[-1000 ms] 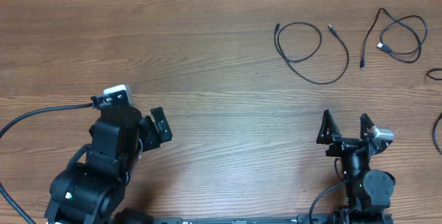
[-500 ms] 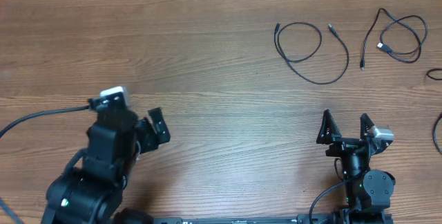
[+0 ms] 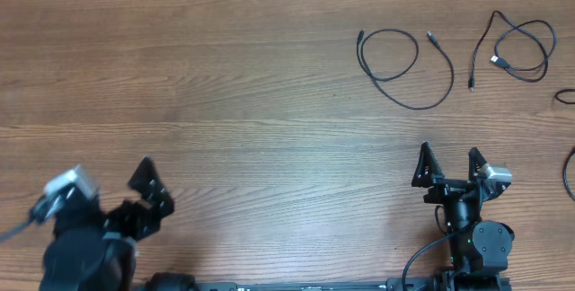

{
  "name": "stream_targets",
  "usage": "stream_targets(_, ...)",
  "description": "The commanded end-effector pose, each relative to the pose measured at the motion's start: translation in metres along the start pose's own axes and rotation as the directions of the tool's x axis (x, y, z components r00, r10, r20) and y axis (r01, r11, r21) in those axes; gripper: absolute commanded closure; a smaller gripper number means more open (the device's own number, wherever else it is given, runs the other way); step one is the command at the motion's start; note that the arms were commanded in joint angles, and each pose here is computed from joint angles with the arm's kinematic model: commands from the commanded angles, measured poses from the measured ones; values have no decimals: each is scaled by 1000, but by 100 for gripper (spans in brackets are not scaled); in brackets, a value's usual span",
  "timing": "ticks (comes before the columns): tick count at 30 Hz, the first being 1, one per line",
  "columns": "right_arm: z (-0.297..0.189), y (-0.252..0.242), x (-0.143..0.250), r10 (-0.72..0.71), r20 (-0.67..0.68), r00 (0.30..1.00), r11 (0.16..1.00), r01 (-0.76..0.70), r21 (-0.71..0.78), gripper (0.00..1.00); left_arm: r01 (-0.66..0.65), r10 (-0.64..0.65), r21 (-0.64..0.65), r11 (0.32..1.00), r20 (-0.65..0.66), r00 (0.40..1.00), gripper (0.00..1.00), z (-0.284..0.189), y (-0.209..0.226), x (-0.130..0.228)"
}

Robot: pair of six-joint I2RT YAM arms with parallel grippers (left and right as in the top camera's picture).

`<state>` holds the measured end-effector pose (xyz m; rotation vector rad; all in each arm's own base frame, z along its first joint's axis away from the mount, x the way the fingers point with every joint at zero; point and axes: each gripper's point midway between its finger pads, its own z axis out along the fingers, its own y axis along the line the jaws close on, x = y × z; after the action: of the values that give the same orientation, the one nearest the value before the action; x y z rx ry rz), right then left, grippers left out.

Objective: Untangle cables

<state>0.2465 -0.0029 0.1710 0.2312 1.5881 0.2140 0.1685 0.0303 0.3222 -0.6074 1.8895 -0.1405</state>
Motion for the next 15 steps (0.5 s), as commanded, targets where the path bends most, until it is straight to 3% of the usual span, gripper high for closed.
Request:
stream_targets(1,0,1,2,-4,4,1000,1000,4,-10,0,22,-22,1,1000,109,994,1,-25,11,-12)
stream_targets(10,0,1,2,-4,4,1000,1000,4,-10,0,74,-91,72,995,286,954,0,-77,27,-17)
stream_targets(15,0,1,2,-4,4,1000,1000,4,-9,0,71,-85,61,996,270,959,0,-87,40,2)
